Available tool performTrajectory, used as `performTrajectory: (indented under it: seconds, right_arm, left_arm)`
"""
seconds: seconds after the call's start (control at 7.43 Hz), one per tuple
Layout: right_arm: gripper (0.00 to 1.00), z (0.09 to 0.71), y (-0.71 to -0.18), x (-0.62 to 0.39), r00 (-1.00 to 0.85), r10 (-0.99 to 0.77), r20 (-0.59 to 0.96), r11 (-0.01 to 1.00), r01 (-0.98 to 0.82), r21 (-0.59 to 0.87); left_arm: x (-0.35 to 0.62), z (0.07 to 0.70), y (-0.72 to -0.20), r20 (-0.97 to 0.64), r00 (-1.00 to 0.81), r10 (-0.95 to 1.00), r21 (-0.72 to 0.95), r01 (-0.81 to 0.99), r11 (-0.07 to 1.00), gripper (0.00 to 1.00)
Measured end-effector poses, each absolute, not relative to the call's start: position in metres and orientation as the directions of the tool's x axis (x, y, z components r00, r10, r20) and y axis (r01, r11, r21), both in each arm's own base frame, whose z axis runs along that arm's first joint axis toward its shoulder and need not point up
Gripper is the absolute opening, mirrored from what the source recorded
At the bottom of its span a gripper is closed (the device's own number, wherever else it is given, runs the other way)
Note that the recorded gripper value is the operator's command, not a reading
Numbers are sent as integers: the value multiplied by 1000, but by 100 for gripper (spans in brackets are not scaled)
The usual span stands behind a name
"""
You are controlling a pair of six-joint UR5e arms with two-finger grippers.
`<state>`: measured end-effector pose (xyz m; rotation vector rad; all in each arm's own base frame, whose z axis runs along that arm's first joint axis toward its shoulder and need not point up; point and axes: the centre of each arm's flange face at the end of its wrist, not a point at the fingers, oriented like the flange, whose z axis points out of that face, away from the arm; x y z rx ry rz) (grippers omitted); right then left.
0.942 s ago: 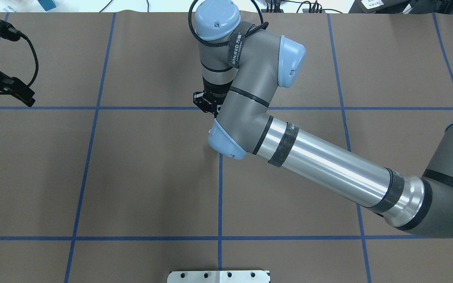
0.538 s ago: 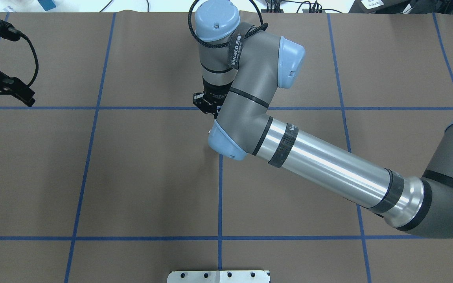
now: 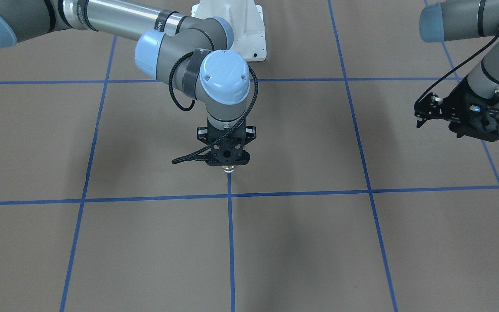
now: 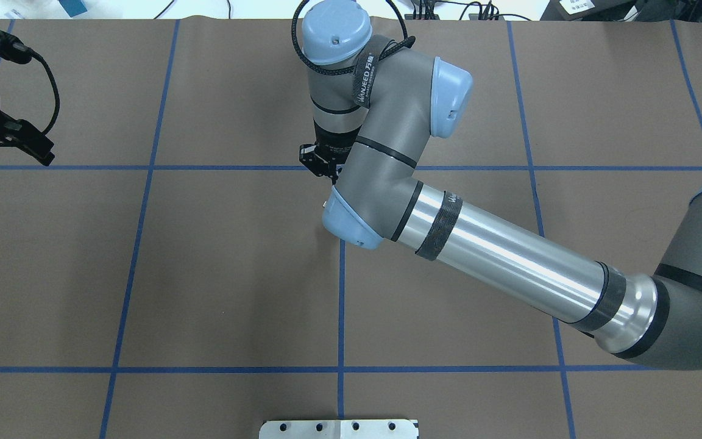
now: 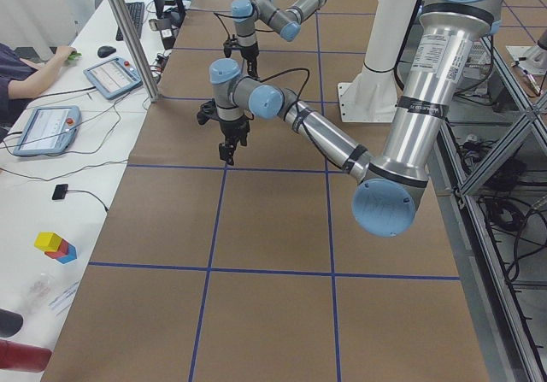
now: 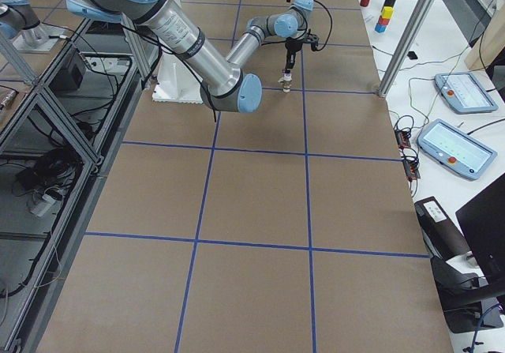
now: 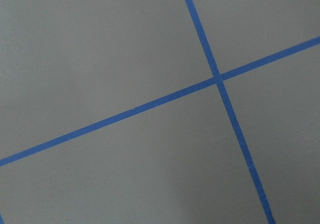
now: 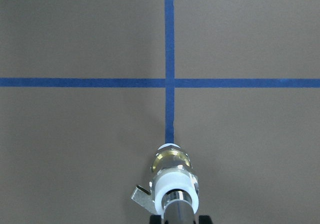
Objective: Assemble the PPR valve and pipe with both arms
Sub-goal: 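Press the chrome fitting down into the valve with the right gripper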
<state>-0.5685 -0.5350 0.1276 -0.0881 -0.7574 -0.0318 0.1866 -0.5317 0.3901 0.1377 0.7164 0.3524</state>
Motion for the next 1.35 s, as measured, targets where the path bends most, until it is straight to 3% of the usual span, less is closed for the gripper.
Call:
performTrajectory:
  seconds: [1.35]
  right_arm:
    - [0, 134, -534, -572, 726, -1, 688, 996, 65, -67]
  left_arm:
    - [187, 389, -532, -619, 699, 359, 242, -265, 933, 100]
